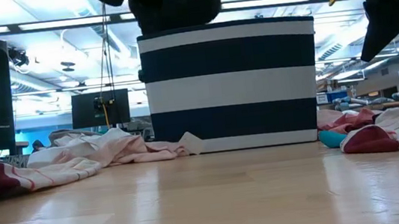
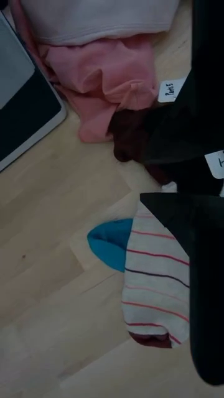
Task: Sort clothes
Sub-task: Put the black shorts into the blue bin
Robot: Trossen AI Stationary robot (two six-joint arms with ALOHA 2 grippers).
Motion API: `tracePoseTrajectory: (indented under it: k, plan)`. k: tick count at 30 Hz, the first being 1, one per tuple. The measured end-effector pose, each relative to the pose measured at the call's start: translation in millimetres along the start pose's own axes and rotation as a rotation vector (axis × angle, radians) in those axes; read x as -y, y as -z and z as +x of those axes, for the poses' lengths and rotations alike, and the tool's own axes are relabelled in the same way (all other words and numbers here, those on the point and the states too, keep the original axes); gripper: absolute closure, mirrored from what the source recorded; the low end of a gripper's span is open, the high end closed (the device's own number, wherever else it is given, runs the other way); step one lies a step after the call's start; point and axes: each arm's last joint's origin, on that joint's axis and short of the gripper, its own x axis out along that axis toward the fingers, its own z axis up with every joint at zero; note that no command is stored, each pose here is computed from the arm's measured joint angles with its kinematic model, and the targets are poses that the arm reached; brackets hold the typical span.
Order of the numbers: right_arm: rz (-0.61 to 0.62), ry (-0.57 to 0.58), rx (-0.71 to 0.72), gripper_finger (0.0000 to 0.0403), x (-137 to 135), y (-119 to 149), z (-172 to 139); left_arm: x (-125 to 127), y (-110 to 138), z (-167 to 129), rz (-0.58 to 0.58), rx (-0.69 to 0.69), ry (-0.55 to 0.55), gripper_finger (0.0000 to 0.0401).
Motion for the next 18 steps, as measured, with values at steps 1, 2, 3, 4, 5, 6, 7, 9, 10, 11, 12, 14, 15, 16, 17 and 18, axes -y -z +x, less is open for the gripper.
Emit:
tracePoseTrajectory:
  k: [1,2,3,4,5,6,7,9,10,11,12,14,15,16,17,18]
  plan:
    - [0.000,0.000,0.000,0.0319,0.0,0.0,0.0,-2.4,4.3,3.0,-0.016,0.008,0.003,0.0396]
    - [0.000,0.000,0.000,0.0319,0.0,0.0,0.0,-4.0,10.2,6.2,-0.033,0.003,0.010,0.0396]
    - [0.000,0.000,0.000,0.0319,0.0,0.0,0.0,-5.7,16.6,9.5,-0.050,-0.003,0.016,0.0396]
    - [0.000,0.000,0.000,0.0319,0.0,0.0,0.0,-7.1,23.5,12.6,-0.067,-0.015,0.025,0.0396]
    - [0.000,0.000,0.000,0.0319,0.0,0.0,0.0,-8.5,30.8,15.6,-0.084,-0.032,0.035,0.0396]
    - [0.000,0.000,0.000,0.0319,0.0,0.0,0.0,-9.1,39.1,18.6,-0.099,-0.053,0.045,0.0396]
    - [0.000,0.000,0.000,0.0319,0.0,0.0,0.0,-9.4,47.6,21.5,-0.116,-0.076,0.061,0.0395]
    - [0.000,0.000,0.000,0.0319,0.0,0.0,0.0,-11.2,64.9,26.0,-0.163,-0.139,0.096,0.0395]
    - [0.000,0.000,0.000,0.0319,0.0,0.0,0.0,-12.6,73.9,27.7,-0.187,-0.178,0.110,0.0395]
    - [0.000,0.000,0.000,0.0319,0.0,0.0,0.0,-14.3,82.6,29.2,-0.208,-0.217,0.124,0.0394]
    - [0.000,0.000,0.000,0.0319,0.0,0.0,0.0,-15.9,91.0,30.3,-0.225,-0.258,0.134,0.0394]
    - [0.000,0.000,0.000,0.0319,0.0,0.0,0.0,-18.7,107.5,31.3,-0.247,-0.348,0.150,0.0393]
    - [0.000,-0.001,0.000,0.0319,-0.1,0.0,0.0,-19.4,116.4,31.4,-0.258,-0.396,0.159,0.0393]
    - [0.000,0.000,0.000,0.0319,0.0,0.0,0.0,-18.6,125.5,31.3,-0.264,-0.443,0.174,0.0393]
    - [0.000,0.000,0.000,0.0319,0.0,0.0,0.0,-17.4,133.9,30.4,-0.274,-0.494,0.189,0.0392]
    - [0.000,0.000,0.000,0.0319,0.0,0.0,0.0,-15.8,143.3,29.1,-0.279,-0.549,0.203,0.0392]
